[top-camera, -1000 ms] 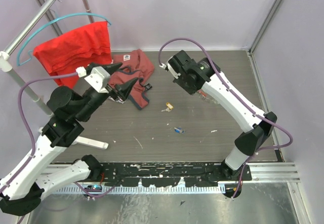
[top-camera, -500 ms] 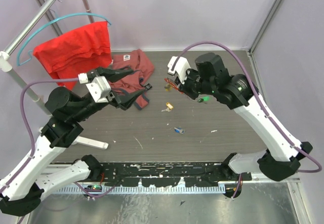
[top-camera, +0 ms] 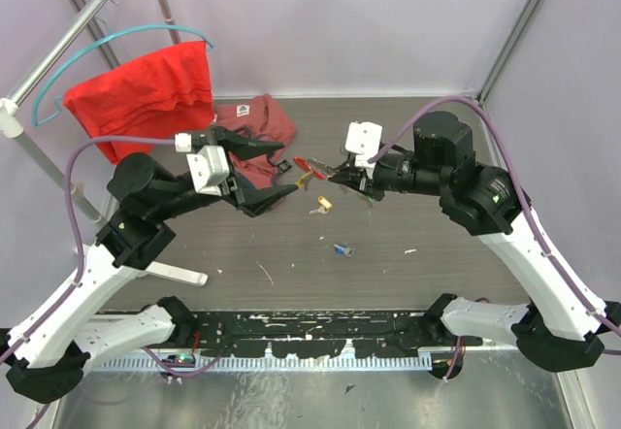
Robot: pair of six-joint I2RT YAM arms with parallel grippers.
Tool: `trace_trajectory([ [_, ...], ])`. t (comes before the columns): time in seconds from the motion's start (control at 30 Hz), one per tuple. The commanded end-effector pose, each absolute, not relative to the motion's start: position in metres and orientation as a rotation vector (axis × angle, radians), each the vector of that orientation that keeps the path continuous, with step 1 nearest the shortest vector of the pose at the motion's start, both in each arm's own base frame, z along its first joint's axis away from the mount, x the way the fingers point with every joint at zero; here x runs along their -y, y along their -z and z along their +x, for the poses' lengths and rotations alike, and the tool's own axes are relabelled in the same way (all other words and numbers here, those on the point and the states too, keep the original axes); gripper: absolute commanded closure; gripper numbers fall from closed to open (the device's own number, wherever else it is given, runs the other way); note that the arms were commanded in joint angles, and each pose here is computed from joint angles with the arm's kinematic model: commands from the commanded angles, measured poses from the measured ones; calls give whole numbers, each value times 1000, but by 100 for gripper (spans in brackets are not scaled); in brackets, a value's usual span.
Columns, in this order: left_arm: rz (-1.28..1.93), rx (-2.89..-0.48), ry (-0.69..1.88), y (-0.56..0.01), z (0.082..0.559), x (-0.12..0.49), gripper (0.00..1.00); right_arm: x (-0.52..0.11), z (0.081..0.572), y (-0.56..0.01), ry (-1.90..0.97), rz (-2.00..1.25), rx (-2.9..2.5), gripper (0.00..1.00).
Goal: Put the keys on the keyring
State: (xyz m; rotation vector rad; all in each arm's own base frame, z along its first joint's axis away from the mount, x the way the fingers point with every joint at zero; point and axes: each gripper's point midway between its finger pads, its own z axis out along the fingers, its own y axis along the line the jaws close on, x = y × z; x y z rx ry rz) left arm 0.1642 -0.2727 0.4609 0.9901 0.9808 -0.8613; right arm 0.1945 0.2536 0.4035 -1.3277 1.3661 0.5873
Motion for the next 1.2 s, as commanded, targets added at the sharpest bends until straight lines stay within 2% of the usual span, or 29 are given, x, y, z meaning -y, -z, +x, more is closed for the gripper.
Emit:
trace_trajectory([
  [0.0,1030,-887,931,-484,147,278,25,-262,178,-443,-649,-1332,-1160,99],
  [0.17,1063,-870,969,-485,140,281,29,-263,170,-445,-672,-1356,-1129,99],
  [0.27,1083,-861,984,-486,137,283,36,-263,166,-444,-682,-1373,-1117,99],
  [0.77,1158,-857,1070,-487,129,295,54,-264,148,-447,-747,-1429,-1058,99],
  [1.17,1193,-866,1111,-484,128,302,63,-264,144,-446,-762,-1443,-1049,99],
])
